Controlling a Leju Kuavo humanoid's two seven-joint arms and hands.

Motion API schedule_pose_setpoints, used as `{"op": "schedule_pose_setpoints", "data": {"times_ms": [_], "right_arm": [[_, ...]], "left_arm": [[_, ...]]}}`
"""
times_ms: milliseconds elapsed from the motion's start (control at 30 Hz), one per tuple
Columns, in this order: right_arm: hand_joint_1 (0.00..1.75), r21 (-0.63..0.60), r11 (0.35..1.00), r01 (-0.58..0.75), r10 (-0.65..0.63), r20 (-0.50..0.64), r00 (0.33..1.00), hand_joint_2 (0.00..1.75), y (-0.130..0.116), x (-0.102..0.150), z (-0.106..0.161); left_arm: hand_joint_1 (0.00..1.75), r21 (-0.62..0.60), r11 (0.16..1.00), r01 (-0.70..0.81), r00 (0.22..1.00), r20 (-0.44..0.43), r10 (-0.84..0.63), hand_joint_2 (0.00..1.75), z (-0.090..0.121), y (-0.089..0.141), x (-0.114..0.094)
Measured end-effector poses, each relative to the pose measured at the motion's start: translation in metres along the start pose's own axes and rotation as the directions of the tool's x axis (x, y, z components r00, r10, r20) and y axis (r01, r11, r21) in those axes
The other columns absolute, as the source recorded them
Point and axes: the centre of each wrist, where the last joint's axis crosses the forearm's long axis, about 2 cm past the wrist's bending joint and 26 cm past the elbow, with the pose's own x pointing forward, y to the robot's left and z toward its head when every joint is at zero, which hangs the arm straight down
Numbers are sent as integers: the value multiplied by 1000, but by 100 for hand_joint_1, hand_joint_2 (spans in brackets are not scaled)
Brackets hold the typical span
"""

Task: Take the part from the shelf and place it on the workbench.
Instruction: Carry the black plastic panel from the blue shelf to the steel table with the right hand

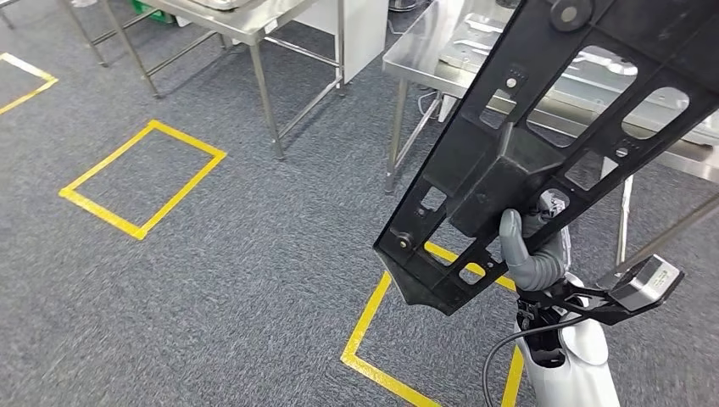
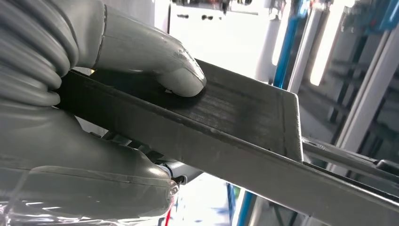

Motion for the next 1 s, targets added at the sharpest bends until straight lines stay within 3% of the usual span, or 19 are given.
{"op": "schedule_pose_setpoints", "data": {"times_ms": [467, 1000], "right_arm": [[175, -30, 1000, -8, 7, -10, 1000, 175, 0, 0, 8], [175, -40, 999, 2, -3, -11, 1000, 175, 1, -1, 15]], "left_arm": [[0, -10, 1000, 22, 998, 57, -21, 175, 0, 0, 2], [0, -8, 1000, 17, 999, 43, -17, 175, 0, -1, 1]]}}
